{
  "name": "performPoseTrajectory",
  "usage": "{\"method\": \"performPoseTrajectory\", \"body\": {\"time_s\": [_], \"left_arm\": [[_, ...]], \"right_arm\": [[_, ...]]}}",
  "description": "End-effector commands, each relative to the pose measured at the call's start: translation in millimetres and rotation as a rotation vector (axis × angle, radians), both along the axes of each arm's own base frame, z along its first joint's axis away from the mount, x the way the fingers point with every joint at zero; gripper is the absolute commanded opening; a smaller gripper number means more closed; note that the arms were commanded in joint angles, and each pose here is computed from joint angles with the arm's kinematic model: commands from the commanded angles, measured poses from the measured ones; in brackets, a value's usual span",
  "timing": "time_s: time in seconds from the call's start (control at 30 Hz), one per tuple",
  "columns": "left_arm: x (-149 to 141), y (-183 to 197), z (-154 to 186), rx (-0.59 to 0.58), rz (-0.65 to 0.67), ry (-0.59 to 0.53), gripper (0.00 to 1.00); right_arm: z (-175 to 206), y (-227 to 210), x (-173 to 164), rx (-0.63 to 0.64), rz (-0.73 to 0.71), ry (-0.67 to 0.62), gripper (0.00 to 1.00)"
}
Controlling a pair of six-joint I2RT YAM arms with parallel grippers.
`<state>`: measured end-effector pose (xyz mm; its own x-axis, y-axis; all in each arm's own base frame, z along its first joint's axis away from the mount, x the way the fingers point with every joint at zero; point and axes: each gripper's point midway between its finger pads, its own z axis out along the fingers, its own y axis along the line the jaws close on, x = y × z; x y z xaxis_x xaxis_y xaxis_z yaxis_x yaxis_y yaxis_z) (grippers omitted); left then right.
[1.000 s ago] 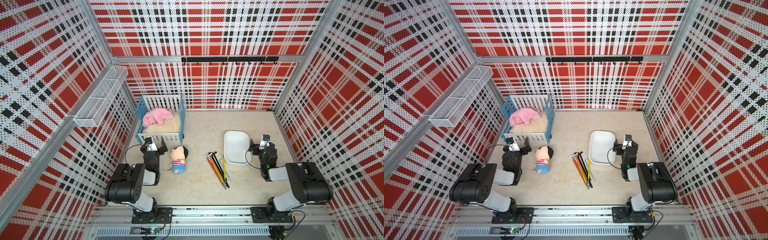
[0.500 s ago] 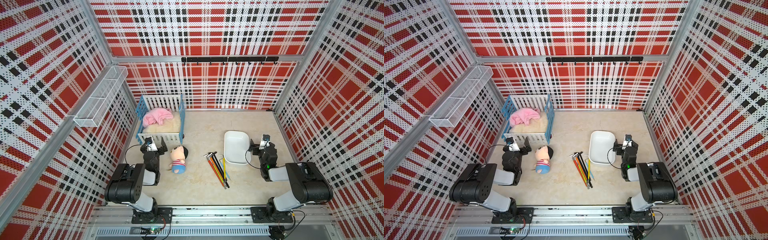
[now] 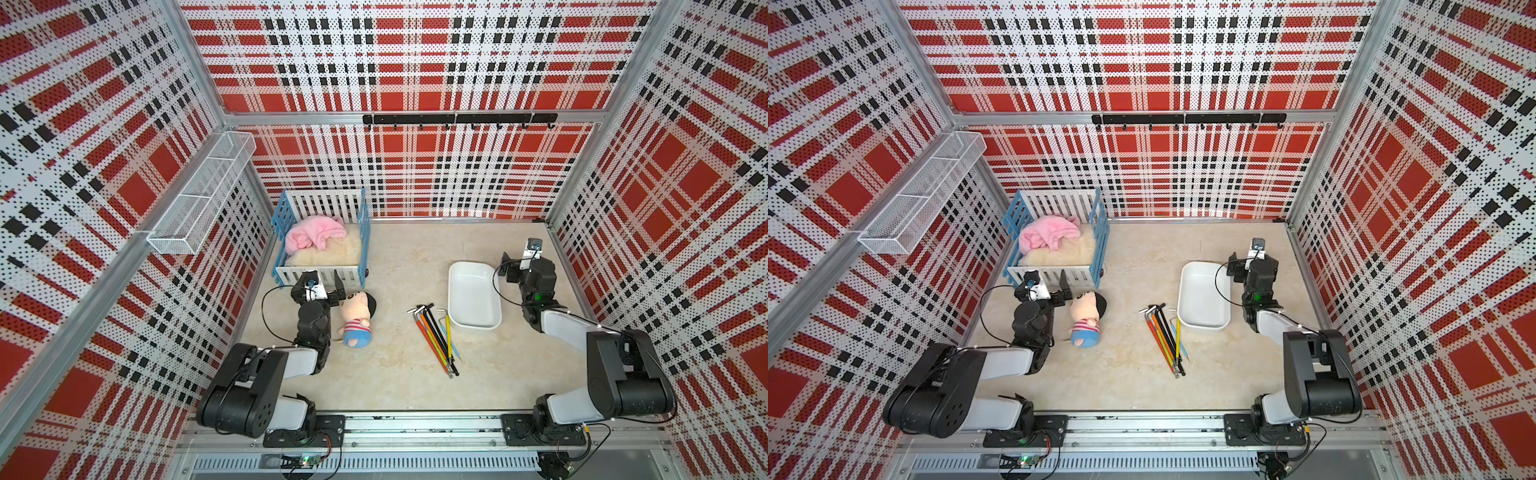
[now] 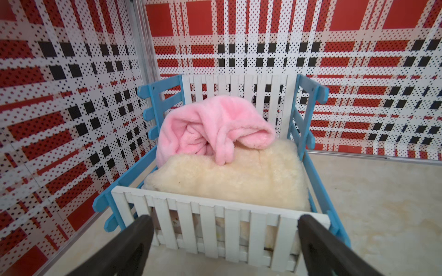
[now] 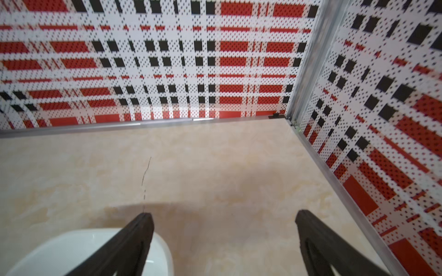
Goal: Put the hex key on the desktop into the storage box
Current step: Pick up the Allen key from the center of the board.
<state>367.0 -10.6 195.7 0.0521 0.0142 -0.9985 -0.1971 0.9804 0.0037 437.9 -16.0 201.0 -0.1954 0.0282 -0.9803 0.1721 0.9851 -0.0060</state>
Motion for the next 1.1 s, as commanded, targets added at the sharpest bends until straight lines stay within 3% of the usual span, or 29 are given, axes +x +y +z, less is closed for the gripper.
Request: {"method": "performPoseTrajectory", "body": {"time_s": [0.0, 0.1, 0.2, 0.23, 0.3, 0.37, 0.4, 0.47, 0.53, 0.57, 0.63, 0.7, 0.8, 0.93, 1.07], "left_arm": [[-6, 15, 21, -0.015, 0.113, -0.023, 0.99], [-11, 4, 49, -0.036, 0.115, -0.062, 0.99], [-15, -9, 96, -0.085, 0.115, -0.141, 0.99], [-17, -15, 118, -0.13, 0.12, -0.178, 0.99], [-16, -25, 158, -0.254, 0.121, -0.223, 0.99], [2, -55, 165, -0.372, -0.013, -0.058, 0.99], [6, -60, 172, -0.454, -0.057, -0.046, 0.99], [19, -58, 173, -0.642, -0.16, -0.051, 0.99], [29, -53, 164, -0.835, -0.231, -0.015, 0.99], [33, -43, 161, -0.859, -0.22, -0.004, 0.99], [36, -59, 159, -0.828, -0.263, 0.06, 0.99], [33, -85, 152, -0.766, -0.297, 0.139, 0.99], [21, -120, 127, -0.704, -0.335, 0.252, 0.99], [-12, -158, 87, -0.671, -0.373, 0.353, 0.98], [-44, -183, 52, -0.635, -0.389, 0.446, 0.92]], "right_arm": [[17, -18, -18, 0.018, -0.095, 0.018, 1.0], [66, -19, -24, 0.026, -0.103, -0.053, 1.0], [140, -15, -32, 0.085, -0.09, -0.149, 1.0], [178, -15, -37, 0.15, -0.094, -0.198, 1.0], [205, -24, -46, 0.374, -0.185, -0.171, 1.0], [179, -45, -71, 0.587, -0.426, -0.035, 1.0], [169, -43, -72, 0.592, -0.4, 0.009, 1.0], [169, -19, -62, 0.614, -0.19, 0.01, 1.0], [164, -9, -67, 0.623, -0.13, 0.025, 0.96], [162, -5, -69, 0.616, -0.11, 0.039, 0.94], [156, 4, -72, 0.585, -0.078, 0.094, 1.0], [145, 21, -73, 0.519, -0.037, 0.181, 1.0], [118, 75, -77, 0.346, 0.076, 0.341, 0.92], [55, 175, -106, 0.14, 0.283, 0.583, 0.83], [-10, 233, -155, 0.069, 0.435, 0.839, 0.73]]}}
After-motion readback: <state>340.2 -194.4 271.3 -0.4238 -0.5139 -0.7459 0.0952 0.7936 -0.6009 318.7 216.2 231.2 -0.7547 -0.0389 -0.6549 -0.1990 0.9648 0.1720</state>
